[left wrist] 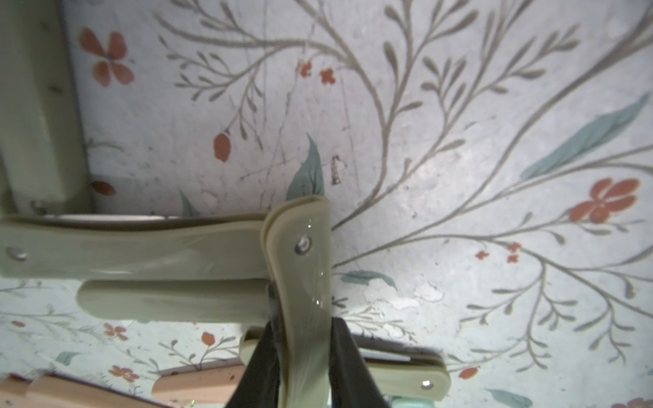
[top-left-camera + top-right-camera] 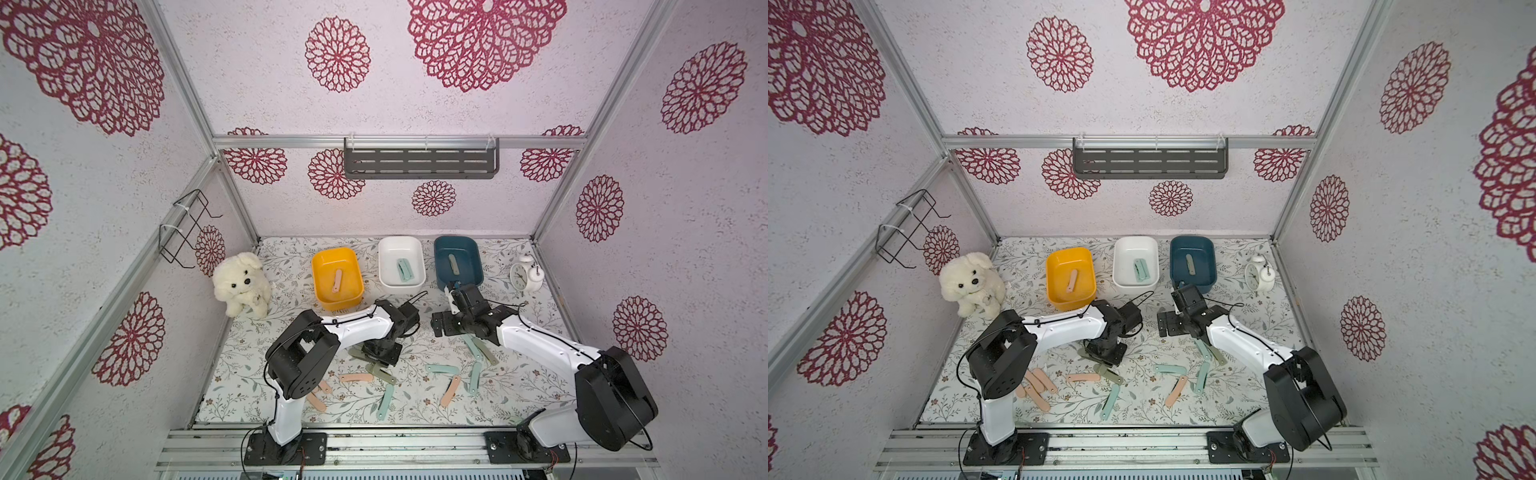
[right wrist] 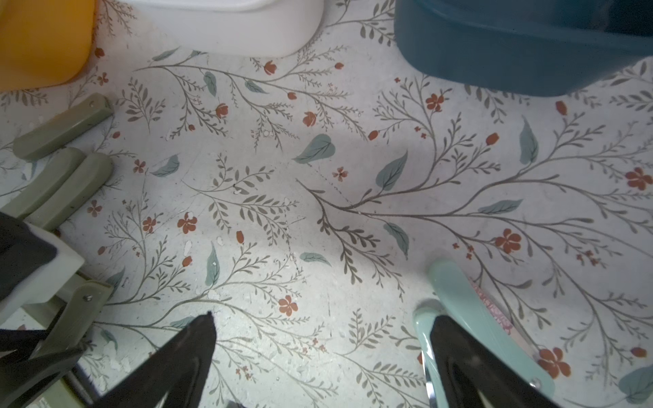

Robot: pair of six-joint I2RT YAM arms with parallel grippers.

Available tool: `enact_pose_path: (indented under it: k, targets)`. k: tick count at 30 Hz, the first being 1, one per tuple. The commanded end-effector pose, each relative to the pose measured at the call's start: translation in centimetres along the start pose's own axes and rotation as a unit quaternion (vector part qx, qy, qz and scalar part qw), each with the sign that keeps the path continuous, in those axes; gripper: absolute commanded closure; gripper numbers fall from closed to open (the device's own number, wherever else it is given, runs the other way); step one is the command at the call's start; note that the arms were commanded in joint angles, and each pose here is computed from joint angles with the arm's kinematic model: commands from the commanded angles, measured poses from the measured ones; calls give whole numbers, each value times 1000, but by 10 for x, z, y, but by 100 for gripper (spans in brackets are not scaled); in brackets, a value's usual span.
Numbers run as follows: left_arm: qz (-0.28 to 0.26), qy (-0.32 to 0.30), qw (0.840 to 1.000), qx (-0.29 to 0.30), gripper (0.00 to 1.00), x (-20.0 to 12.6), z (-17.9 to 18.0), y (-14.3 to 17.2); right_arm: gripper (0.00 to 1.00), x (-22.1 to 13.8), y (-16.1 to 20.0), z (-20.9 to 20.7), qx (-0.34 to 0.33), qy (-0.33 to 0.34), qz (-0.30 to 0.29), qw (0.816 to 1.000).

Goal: Place the fruit knives into the storage box by color
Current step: Pick up the fruit knife from the center of the board, then place the fruit knife in the storage box.

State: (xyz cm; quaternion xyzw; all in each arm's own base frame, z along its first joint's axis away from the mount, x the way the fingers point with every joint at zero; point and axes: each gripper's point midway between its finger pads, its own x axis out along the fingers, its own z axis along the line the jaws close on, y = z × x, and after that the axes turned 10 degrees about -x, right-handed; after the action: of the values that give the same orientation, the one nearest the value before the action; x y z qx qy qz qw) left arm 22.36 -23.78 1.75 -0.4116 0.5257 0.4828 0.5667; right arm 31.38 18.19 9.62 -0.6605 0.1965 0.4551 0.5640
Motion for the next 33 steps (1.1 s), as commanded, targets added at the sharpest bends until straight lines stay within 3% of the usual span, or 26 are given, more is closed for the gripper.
enact_pose_path:
  k: [1,8,18,27,33]
  targets:
    - [-8,2,1000,3,83,-7,-5,-2,1,-16,-21,-3,6,0,-38,999]
    - [-32,36,999,-5,95,-25,-16,-12,1,-20,-23,-4,9,0,-44,999]
    - [-82,91,992,-32,100,-60,-30,-38,1,-26,-28,-10,22,-2,-58,998]
    - [-91,116,988,-46,100,-64,-37,-50,1,-30,-24,-17,37,-8,-62,997]
    - [-167,187,966,-70,100,-113,-65,-108,1,-42,-32,-44,90,-1,-106,990]
